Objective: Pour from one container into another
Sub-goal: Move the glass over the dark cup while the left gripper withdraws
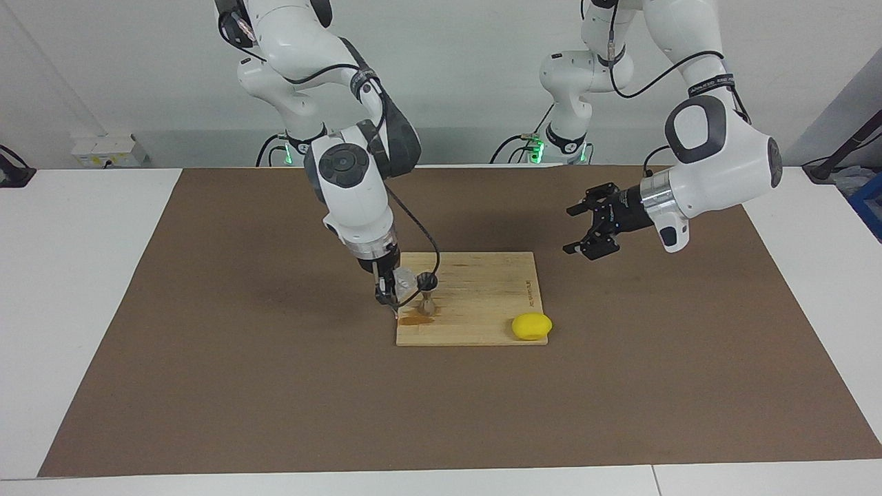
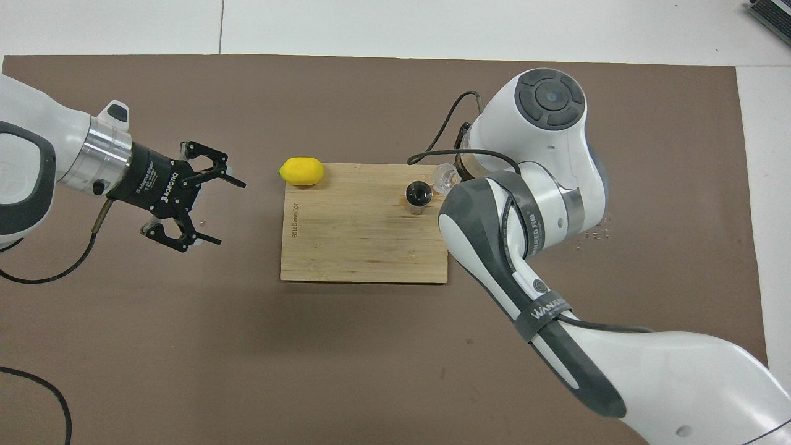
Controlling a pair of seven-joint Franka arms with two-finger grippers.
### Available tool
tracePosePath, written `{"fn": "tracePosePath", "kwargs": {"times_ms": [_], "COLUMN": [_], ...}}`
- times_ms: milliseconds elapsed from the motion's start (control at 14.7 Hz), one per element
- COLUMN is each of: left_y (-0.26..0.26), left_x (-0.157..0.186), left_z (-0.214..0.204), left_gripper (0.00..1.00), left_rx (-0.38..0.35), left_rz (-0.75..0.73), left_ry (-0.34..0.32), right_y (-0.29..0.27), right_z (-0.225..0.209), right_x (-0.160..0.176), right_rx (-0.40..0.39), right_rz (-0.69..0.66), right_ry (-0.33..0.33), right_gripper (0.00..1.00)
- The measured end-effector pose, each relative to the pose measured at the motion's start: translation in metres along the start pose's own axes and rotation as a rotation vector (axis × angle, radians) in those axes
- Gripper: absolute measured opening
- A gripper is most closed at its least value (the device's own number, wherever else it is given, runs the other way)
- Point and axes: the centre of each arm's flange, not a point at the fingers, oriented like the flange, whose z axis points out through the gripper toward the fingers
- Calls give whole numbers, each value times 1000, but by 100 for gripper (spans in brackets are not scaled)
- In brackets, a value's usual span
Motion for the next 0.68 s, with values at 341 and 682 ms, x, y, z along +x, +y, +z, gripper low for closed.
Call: {"fn": "tracePosePath", "kwargs": {"times_ms": [341, 682], "left_y": [-2, -8], "left_x": [8, 5], "left_z": [-21, -56], "left_gripper": [100, 100], "left_rx": [120, 254], "left_rz": [407, 776], "left_ry": [217, 380], "right_y": [8, 10], "right_z": [1, -4], "right_x": [-15, -22], "right_rx": [-10, 2], "right_rz": [-54, -96], "right_ry": [58, 118], "right_gripper": [51, 51]}}
